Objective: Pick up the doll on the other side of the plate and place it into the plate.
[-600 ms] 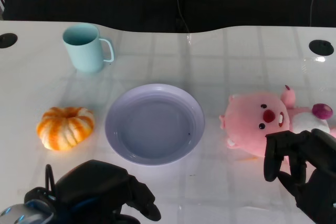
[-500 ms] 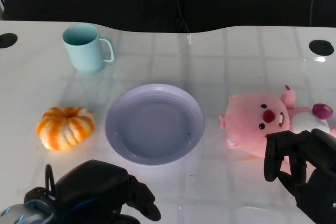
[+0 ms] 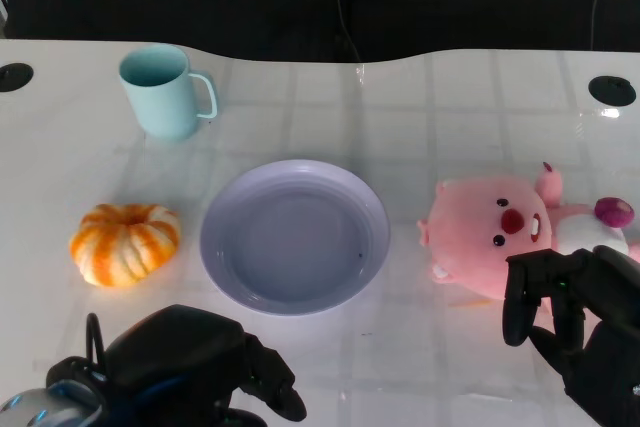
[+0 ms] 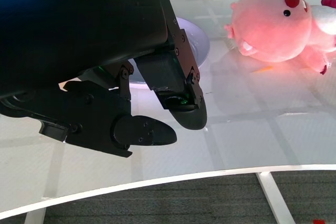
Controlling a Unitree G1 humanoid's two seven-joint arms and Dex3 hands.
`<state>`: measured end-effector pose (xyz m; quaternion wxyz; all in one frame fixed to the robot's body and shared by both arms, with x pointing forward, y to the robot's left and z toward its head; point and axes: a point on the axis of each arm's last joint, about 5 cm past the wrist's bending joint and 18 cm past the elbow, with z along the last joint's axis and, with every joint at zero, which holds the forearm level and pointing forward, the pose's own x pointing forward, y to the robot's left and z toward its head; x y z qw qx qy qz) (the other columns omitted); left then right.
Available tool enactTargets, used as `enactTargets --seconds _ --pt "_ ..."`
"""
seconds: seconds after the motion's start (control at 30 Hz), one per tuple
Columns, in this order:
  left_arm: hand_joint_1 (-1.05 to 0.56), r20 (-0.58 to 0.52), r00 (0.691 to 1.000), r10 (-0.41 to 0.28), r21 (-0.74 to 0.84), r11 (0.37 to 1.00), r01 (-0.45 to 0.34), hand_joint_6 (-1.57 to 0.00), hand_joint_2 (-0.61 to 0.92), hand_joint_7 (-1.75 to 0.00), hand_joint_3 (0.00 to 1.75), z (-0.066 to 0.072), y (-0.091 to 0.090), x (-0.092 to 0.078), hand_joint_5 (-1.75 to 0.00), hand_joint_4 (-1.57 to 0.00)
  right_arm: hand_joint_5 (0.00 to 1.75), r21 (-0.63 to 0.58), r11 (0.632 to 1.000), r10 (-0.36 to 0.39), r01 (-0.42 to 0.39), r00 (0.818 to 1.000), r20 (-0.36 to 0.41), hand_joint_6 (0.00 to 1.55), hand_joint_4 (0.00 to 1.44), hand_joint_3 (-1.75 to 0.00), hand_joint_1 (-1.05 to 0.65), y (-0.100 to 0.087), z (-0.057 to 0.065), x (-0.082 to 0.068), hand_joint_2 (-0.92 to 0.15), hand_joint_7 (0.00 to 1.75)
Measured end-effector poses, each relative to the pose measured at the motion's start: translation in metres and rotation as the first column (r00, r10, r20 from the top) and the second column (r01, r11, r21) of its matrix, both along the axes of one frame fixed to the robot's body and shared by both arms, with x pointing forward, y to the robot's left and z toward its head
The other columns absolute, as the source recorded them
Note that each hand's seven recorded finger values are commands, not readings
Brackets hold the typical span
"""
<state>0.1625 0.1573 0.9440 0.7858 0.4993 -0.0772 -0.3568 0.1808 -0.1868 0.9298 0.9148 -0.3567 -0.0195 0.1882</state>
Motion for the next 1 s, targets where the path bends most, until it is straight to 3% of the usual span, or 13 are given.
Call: enactTargets --seconds 0.33,0.5,0.6,0.67,0.8,1.0 --pt "-0.27 0.0 1.0 -0.001 -0.001 1.0 0.001 -1.06 0.92 -0.01 0.29 -0.0001 0.0 0.0 -1.2 -0.75 1.74 0.0 1.0 -0.001 0.001 1.0 -0.002 0.83 0.84 -1.29 -0.02 -0.0001 -0.0001 0.0 -0.37 1.4" --pt "-0.27 0.0 1.0 -0.001 0.0 1.0 0.001 -1.06 0.92 -0.01 0.29 -0.0001 0.0 0.0 -1.2 -0.74 1.6 0.004 1.0 -0.01 0.01 1.0 0.007 0.82 0.83 -1.27 -0.01 0.0001 -0.0001 0.0 -0.38 1.25" --pt "-0.27 0.0 1.0 0.0 0.0 1.0 0.0 -1.06 0.92 -0.01 0.29 -0.0001 0.0 0.0001 -1.2 -0.75 1.37 0.027 0.999 -0.033 0.032 0.999 0.022 0.8 0.79 -1.0 -0.01 0.0018 -0.0006 0.0001 -0.51 0.97" --pt "-0.26 0.0 1.0 -0.002 0.0 1.0 0.002 -1.07 0.92 -0.01 0.28 -0.0003 0.0001 0.0002 -1.21 -0.76 1.19 0.047 0.998 -0.051 0.049 0.998 0.048 0.83 0.76 -0.71 -0.04 0.0032 -0.0006 -0.0001 -0.64 0.7" --pt "-0.27 -0.001 1.0 -0.005 -0.002 1.0 0.005 -1.06 0.92 -0.01 0.29 -0.0008 0.0001 0.0004 -1.21 -0.75 0.98 0.066 0.995 -0.079 0.073 0.993 0.092 0.8 0.64 -0.37 -0.12 0.0036 0.0003 -0.0001 -0.82 0.36" --pt "-0.27 -0.006 1.0 0.0 -0.004 1.0 0.0 -1.06 0.92 -0.01 0.28 -0.0009 0.0003 0.0005 -1.21 -0.76 0.75 0.051 0.992 -0.125 0.119 0.983 0.132 0.68 0.5 -0.2 -0.25 0.0026 -0.0005 0.0027 -0.89 0.14"
